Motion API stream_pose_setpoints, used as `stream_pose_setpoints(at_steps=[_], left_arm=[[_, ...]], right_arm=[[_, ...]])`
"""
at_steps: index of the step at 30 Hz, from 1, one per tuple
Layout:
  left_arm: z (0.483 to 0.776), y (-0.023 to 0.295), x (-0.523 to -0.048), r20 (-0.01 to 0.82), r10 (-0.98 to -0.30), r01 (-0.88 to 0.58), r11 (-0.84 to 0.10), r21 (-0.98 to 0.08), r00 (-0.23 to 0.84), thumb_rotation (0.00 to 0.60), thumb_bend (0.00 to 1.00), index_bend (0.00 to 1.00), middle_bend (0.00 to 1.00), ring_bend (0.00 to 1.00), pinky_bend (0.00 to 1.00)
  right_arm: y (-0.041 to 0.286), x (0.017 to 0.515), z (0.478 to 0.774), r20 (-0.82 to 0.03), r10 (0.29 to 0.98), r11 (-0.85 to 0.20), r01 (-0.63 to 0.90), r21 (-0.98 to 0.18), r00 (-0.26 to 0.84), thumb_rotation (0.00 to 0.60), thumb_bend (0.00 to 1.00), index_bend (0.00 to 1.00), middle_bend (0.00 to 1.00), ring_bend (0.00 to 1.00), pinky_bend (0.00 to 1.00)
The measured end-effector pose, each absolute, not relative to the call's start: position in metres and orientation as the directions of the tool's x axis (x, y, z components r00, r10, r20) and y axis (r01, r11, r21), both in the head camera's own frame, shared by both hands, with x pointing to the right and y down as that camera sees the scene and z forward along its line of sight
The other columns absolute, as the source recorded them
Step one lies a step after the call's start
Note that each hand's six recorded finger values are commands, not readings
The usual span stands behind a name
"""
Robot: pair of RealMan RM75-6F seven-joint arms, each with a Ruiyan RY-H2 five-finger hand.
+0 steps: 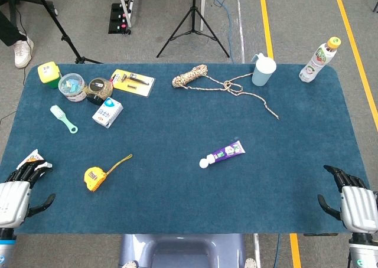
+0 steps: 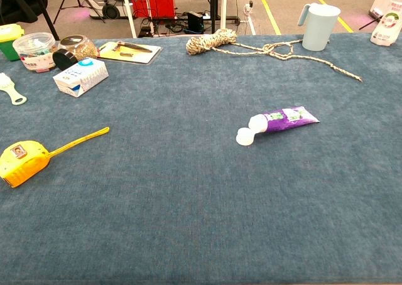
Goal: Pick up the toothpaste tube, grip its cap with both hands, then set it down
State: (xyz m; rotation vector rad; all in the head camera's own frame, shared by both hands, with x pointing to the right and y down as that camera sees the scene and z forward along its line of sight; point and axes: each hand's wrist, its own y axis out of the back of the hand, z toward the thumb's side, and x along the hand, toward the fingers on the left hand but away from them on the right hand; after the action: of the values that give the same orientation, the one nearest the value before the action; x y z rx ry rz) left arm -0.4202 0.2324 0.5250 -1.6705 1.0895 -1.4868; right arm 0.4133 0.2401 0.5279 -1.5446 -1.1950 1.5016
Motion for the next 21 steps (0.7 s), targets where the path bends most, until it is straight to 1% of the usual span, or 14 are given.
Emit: stream_pose_setpoints(at_steps=[21], left_arm=[[0.5240, 0.2318, -0.4199, 0.452, -0.892, -0.166, -0.449, -0.878, 0.022, 0.600, 0.24, 0.28, 0.20, 0.15, 0.25]], right_arm=[[0.2409, 0.4120, 0.5253, -0.374, 0.924, -0.359, 0.159, -0.920, -0.076, 0.600, 0.35, 0.19, 0.27, 0.33, 0.28]])
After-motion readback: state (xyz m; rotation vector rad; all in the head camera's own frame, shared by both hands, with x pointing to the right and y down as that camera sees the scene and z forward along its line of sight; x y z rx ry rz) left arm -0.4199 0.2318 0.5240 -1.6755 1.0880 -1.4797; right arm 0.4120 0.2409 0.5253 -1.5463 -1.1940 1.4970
